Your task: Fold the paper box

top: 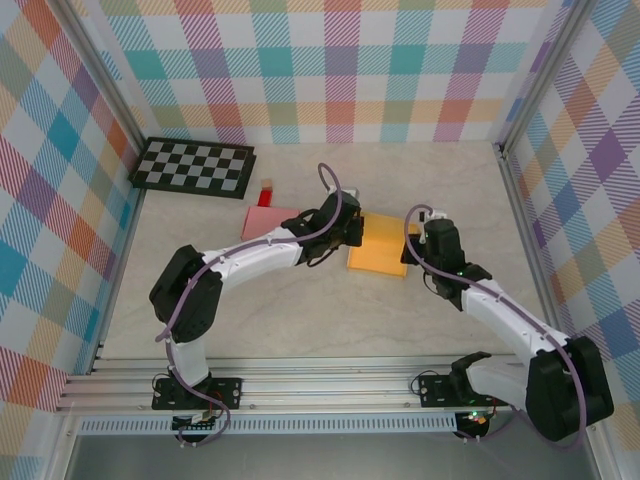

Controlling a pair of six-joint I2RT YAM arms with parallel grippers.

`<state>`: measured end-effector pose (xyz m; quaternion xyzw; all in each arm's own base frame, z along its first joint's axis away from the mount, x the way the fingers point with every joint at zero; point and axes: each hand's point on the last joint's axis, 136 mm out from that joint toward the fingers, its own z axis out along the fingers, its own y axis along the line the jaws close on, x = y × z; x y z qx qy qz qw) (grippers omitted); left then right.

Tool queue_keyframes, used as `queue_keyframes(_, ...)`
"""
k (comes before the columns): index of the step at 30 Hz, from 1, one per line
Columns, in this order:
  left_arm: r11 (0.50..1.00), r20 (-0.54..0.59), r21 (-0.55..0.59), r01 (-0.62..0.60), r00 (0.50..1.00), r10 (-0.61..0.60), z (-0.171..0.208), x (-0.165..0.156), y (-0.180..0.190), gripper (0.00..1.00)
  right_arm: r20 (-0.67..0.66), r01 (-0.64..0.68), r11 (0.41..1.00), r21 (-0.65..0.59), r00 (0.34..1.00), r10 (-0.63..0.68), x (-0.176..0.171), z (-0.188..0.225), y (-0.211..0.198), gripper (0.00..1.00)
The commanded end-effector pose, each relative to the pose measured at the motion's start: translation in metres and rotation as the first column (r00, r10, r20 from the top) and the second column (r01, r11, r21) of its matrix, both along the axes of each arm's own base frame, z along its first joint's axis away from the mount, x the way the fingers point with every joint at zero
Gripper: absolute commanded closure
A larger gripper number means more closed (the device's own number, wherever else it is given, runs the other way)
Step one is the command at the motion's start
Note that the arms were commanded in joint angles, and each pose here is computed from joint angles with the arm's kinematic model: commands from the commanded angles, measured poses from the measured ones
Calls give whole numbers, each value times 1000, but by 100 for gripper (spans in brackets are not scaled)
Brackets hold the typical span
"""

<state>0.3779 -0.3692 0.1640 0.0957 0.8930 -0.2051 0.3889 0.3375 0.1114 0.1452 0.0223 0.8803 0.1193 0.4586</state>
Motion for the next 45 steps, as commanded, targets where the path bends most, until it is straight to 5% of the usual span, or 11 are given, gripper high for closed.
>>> queue_keyframes(1,998,185,-56,26,983,-15,43,13,-12,100,234,-46,998,38,972,36,36,51,19,100)
queue_keyframes(9,998,143,-60,16,990,-7,-18,2,-6,100,172,-18,996,89,985,3,37,9,20,100)
queue_keyframes(20,995,72,-84,-60,995,66,-53,-24,5,100,10,-3,1000,-16,1000,3,-2,-40,-1,100)
queue_keyframes(33,987,80,160,-34,997,21,-110,-63,22,100,-184,35,999,7,982,-33,-49,-77,-14,90)
queue_keyframes(45,968,99,250,-19,995,-7,-116,-69,34,100,-210,-18,994,112,977,42,-102,-24,-15,69)
